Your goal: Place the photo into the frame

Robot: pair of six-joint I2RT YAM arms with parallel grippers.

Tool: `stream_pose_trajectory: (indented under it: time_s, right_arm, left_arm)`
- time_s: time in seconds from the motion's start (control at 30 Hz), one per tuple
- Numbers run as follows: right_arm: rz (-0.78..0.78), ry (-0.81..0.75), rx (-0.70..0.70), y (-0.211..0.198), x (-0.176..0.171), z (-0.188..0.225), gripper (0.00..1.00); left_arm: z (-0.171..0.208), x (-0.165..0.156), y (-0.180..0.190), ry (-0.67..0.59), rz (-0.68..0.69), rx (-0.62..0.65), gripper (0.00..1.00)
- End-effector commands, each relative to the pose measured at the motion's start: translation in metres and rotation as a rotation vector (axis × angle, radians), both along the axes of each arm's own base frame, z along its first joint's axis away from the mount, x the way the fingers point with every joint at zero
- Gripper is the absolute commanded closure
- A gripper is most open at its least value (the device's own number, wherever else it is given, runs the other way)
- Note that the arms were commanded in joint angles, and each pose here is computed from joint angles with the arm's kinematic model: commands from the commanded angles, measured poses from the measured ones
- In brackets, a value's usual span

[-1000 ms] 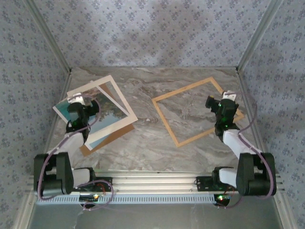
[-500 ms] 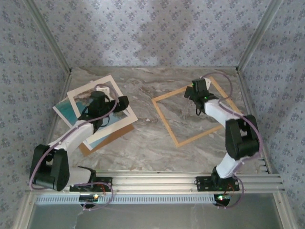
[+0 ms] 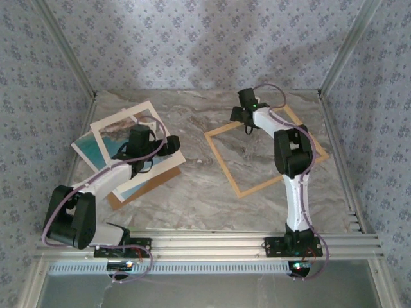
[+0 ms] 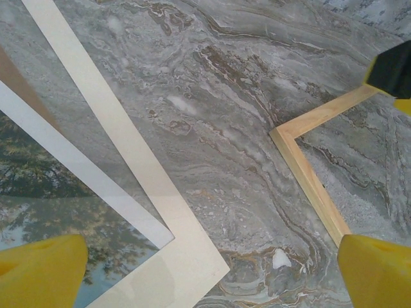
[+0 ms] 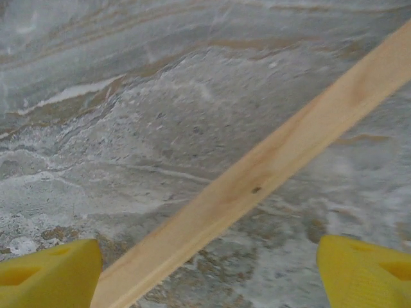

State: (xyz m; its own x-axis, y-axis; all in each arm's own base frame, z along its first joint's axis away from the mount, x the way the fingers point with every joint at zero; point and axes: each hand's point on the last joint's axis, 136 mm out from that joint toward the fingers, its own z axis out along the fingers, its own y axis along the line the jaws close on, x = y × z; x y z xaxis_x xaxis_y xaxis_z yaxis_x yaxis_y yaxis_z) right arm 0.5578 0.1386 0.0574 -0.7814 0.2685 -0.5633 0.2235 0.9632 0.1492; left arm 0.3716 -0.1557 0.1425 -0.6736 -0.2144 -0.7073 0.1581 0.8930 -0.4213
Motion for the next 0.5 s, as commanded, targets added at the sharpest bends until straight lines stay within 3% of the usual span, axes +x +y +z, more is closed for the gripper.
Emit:
stream_pose_trajectory:
  time_s: [0.0, 0.23, 0.47]
  right_arm:
    - [0.008, 0.11, 0.002, 0.011, -0.01, -0.018, 0.13]
    - [0.035, 0.192, -0.001, 0.018, -0.011, -0.04, 0.23]
    - [0.089, 0.251, -0.06, 0.008, -0.023, -0.041, 0.48]
  left_arm:
    - [0.006, 0.0, -0.002, -0.02, -0.017, 0.008, 0.0]
    - [0.004, -0.004, -0.002, -0.018, -0.025, 0.012, 0.0]
    - [0.001, -0.007, 0.001, -0.016, -0.021, 0.028, 0.0]
